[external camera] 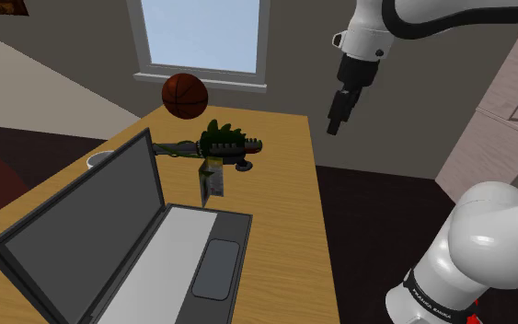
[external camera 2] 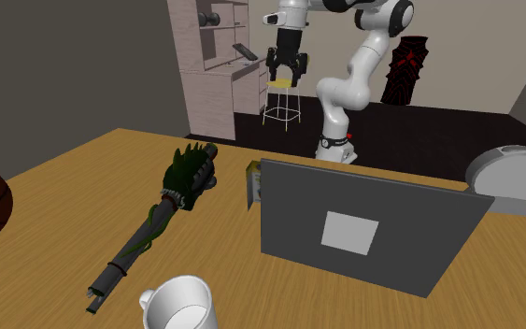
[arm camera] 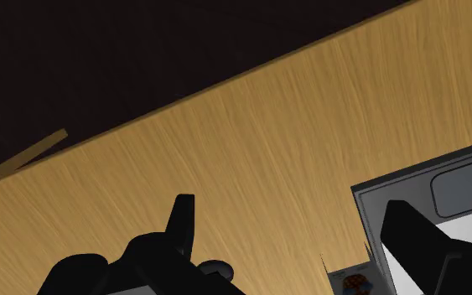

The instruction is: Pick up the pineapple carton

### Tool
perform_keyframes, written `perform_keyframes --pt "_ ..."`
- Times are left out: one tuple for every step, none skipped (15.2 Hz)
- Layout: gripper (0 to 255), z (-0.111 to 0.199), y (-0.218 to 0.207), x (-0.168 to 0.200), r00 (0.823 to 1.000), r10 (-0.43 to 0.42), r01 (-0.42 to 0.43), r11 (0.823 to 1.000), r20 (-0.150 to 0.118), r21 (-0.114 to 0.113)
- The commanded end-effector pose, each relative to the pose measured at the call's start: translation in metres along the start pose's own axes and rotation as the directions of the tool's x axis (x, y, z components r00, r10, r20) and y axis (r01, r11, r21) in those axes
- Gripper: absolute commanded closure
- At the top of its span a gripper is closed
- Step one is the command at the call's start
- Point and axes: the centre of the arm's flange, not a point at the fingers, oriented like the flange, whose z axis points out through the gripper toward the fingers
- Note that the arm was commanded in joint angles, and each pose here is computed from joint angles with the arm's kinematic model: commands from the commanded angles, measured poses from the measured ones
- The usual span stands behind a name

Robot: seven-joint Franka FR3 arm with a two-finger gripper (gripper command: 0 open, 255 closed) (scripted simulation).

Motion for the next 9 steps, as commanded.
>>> perform_keyframes --pt "0 0.0 0.0 0.0 1.0 0.0 0.0 1.0 0.0 0.0" --pt "0 0.005 -0.009 0.009 1.0 0.028 -0.029 1.0 0.004 0.001" --pt "0 0.009 -0.018 0.018 0.998 0.057 -0.057 0.998 0.008 0.002" --pt "0 0.014 -0.027 0.027 0.996 0.085 -0.085 0.996 0.011 0.003" --pt "0 0.019 -0.035 0.036 0.993 0.114 -0.114 0.993 0.015 0.004" --pt "0 0.024 -0.043 0.046 0.99 0.142 -0.142 0.99 0.019 0.004" --pt "0 0.029 -0.051 0.055 0.985 0.17 -0.17 0.985 0.023 0.005" --pt "0 0.034 -0.058 0.065 0.98 0.198 -0.198 0.98 0.027 0.005" --pt "0 0.039 -0.066 0.076 0.974 0.226 -0.226 0.974 0.031 0.006"
